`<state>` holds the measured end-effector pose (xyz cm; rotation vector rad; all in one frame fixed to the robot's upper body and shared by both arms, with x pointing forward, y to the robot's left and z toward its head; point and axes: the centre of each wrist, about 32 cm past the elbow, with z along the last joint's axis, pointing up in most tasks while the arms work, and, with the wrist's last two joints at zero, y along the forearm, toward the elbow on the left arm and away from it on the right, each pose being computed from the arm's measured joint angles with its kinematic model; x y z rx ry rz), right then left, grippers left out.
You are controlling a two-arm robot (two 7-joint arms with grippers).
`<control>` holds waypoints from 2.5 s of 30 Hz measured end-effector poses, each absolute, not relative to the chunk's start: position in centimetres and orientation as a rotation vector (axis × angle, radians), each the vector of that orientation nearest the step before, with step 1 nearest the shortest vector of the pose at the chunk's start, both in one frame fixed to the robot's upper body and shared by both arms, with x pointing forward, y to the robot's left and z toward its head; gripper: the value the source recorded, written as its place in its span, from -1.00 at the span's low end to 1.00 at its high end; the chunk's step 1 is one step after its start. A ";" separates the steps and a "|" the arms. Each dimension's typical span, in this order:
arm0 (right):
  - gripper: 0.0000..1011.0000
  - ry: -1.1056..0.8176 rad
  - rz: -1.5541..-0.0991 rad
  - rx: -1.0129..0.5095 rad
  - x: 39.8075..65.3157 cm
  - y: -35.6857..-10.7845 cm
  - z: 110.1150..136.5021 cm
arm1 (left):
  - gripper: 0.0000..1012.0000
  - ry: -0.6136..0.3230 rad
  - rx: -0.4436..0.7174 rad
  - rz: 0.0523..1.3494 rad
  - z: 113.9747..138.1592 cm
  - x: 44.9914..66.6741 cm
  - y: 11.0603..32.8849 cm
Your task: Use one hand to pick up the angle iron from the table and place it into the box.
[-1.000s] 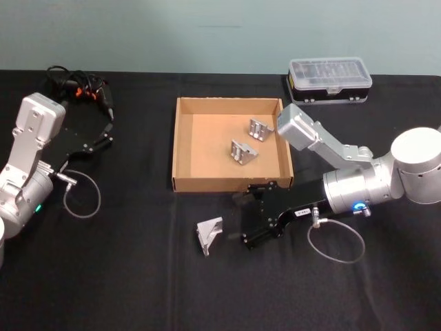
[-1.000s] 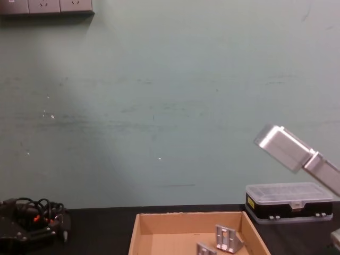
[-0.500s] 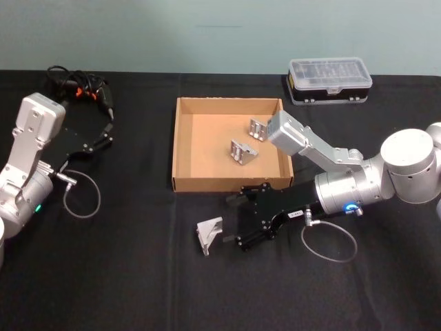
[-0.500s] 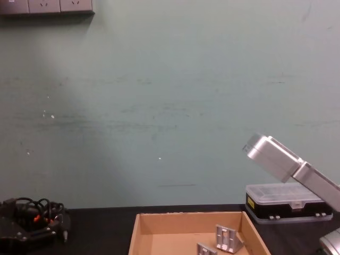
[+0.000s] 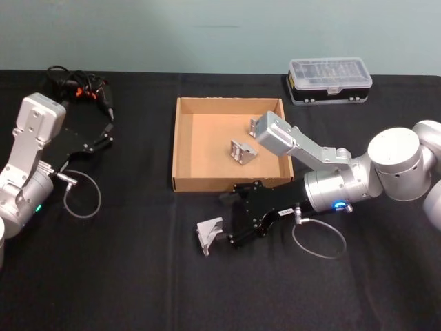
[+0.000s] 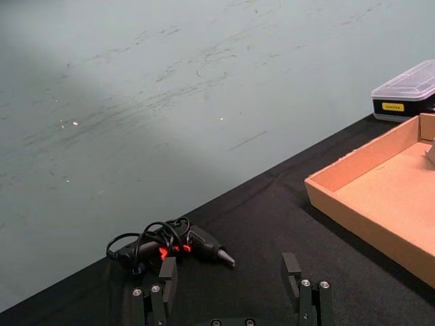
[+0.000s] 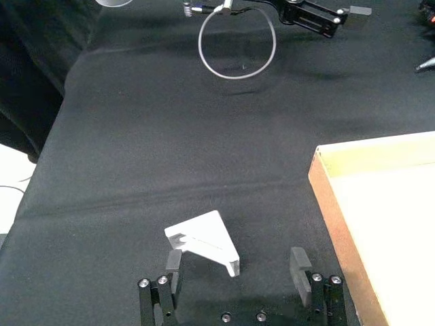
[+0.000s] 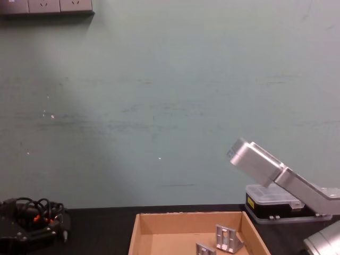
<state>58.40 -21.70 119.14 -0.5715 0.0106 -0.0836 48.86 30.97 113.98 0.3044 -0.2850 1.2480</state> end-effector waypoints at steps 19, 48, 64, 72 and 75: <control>0.94 -0.004 -0.072 -0.587 58.7 -20.7 119.1 | 0.98 -0.285 0.305 1.248 114.0 48.9 31.0; -0.73 -0.001 -0.074 -0.584 58.6 -20.8 119.1 | 0.98 -0.285 0.304 1.248 114.0 48.9 31.0; -0.89 -0.001 -0.074 -0.584 58.6 -20.8 119.1 | 0.98 -0.285 0.304 1.248 114.0 48.9 31.0; -0.89 -0.010 -0.091 -0.520 58.8 -21.0 120.2 | 0.98 -0.285 0.304 1.248 114.0 48.9 31.0; -0.89 -0.010 -0.103 -0.484 59.0 -21.1 121.0 | 0.98 -0.285 0.304 1.248 114.0 48.9 31.0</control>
